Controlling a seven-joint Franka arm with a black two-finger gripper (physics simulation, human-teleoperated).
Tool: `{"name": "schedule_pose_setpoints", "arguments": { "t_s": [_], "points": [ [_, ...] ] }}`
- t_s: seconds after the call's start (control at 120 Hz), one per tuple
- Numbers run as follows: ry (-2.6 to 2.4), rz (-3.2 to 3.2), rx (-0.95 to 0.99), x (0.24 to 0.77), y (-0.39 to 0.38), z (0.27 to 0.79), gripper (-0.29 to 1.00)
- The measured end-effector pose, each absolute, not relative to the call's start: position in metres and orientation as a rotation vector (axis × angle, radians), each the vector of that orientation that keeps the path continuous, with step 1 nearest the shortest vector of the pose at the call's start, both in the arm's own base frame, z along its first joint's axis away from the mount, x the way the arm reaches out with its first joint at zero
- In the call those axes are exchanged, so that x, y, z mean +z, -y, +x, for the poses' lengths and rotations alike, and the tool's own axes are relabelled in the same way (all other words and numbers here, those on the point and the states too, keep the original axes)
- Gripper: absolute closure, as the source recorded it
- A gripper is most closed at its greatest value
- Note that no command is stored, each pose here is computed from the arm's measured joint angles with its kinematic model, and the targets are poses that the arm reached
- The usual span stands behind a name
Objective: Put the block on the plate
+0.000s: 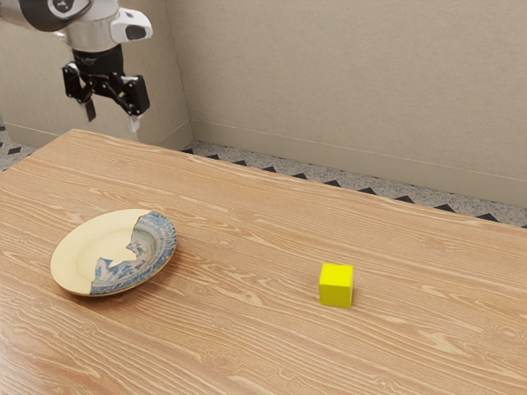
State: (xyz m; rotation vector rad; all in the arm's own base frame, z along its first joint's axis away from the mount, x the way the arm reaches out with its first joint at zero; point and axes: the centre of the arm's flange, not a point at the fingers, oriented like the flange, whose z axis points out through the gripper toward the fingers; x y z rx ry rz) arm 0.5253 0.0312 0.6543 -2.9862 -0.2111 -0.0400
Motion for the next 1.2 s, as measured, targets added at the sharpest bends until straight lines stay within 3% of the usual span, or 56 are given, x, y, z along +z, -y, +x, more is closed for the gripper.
{"name": "schedule_pose_setpoints", "arguments": {
  "t_s": [0.242,0.542,0.858,1.2],
  "points": [
    [0.180,-2.973,-0.066,0.650,0.005,0.534,0.00],
    [0.117,-3.134,0.106,0.510,0.118,0.605,0.00],
    [0.172,-3.179,0.173,0.384,0.228,0.630,0.00],
    [0.175,-3.152,0.018,0.334,0.295,0.650,0.00]
  ]
}}
